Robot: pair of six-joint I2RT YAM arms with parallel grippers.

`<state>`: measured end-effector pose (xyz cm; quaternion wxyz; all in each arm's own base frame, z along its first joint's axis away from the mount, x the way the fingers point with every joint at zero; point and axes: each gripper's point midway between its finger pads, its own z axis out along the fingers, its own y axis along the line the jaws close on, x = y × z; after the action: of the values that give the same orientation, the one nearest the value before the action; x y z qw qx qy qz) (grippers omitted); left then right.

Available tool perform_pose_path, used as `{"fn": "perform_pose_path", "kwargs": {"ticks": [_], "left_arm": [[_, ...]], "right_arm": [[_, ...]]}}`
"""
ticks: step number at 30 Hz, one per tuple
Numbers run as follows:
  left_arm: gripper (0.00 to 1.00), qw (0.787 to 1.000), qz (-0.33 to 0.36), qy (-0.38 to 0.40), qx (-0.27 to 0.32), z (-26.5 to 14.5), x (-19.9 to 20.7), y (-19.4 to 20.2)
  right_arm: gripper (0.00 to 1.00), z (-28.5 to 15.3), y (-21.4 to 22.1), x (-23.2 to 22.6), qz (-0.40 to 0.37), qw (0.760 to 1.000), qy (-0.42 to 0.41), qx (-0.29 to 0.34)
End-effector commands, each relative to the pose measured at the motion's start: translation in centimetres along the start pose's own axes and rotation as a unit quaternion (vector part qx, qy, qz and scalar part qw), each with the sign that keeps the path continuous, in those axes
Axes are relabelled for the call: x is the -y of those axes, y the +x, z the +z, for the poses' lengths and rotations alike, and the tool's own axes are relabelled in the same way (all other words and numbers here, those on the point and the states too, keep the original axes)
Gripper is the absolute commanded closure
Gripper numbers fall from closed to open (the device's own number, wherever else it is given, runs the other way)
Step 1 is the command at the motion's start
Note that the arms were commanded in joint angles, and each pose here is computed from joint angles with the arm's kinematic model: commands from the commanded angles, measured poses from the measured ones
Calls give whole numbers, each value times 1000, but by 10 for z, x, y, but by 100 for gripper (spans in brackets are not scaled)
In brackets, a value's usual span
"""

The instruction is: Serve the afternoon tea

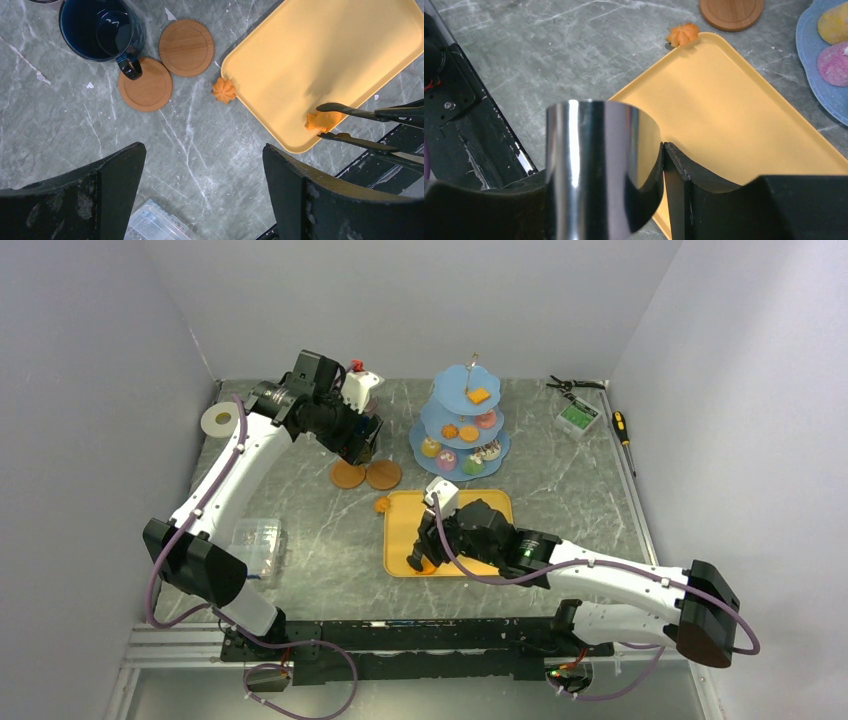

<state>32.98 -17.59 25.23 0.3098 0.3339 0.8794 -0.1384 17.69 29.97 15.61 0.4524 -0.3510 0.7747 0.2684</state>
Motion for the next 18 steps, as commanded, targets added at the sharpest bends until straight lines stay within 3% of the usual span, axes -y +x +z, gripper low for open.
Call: {"fn": "perform_pose_path", "kwargs": {"ticks": [1,18], "left_arm": [[7,999,7,-6,37,-22,2,-17],[7,999,8,-12,44,-26,0,-24]], "right_arm": [[47,1,-7,-4,-7,1000,-4,17],[48,10,22,3,-19,1000,8,-15]]}}
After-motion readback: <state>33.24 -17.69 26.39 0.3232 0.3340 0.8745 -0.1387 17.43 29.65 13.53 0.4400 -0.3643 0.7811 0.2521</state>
